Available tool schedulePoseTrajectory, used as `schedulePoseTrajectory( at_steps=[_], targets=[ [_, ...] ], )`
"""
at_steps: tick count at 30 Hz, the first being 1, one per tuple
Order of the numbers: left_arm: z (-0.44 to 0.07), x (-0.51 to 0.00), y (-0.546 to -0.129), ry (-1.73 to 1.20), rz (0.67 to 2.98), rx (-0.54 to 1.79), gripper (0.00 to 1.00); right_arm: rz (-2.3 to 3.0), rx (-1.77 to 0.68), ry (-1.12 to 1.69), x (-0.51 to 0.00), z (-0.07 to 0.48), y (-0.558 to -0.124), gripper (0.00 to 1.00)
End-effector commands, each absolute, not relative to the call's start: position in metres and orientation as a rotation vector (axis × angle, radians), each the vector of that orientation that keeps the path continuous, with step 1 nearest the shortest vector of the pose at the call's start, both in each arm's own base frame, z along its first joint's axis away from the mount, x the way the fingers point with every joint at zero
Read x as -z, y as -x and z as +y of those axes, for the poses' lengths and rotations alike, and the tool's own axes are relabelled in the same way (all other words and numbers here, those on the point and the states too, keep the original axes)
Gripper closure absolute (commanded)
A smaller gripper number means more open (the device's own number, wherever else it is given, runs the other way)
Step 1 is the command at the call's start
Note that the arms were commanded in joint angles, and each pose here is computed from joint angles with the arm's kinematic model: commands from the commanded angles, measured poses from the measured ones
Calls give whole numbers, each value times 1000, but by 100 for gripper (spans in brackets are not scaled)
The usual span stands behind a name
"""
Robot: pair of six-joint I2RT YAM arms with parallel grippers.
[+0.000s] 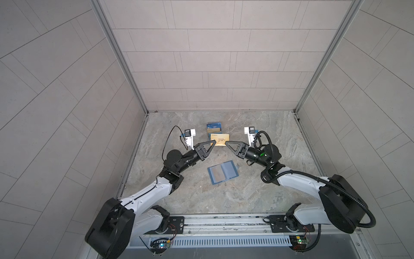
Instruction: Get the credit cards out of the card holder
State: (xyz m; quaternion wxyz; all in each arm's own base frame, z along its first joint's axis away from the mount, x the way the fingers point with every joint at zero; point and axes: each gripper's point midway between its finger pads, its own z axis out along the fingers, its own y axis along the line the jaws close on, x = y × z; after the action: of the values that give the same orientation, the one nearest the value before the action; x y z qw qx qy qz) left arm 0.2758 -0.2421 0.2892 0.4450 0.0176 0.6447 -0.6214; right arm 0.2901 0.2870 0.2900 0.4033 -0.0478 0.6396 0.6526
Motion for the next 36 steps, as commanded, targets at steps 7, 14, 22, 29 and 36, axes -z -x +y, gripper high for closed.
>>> schedulePoseTrajectory(
  at_steps=[7,14,22,29,36],
  targets=[
    [-240,-282,-270,-89,1646,1479,53,1586,-1630,188,-303,285,-283,100],
    [-229,-271,-254,-259,1806,1224,41,1728,-1489,419,-294,282,-263,100],
    [-207,-273,-229,-497,1981,921,41,1847,-1298,731,-277,271,-225,100],
    [-226,-291,-186,-866,1961,1043,44,1880,-1248,958,-264,270,-196,100],
    [-240,-285,-166,-1042,1979,1197,56,1817,-1295,1077,-273,278,-180,100]
  ],
)
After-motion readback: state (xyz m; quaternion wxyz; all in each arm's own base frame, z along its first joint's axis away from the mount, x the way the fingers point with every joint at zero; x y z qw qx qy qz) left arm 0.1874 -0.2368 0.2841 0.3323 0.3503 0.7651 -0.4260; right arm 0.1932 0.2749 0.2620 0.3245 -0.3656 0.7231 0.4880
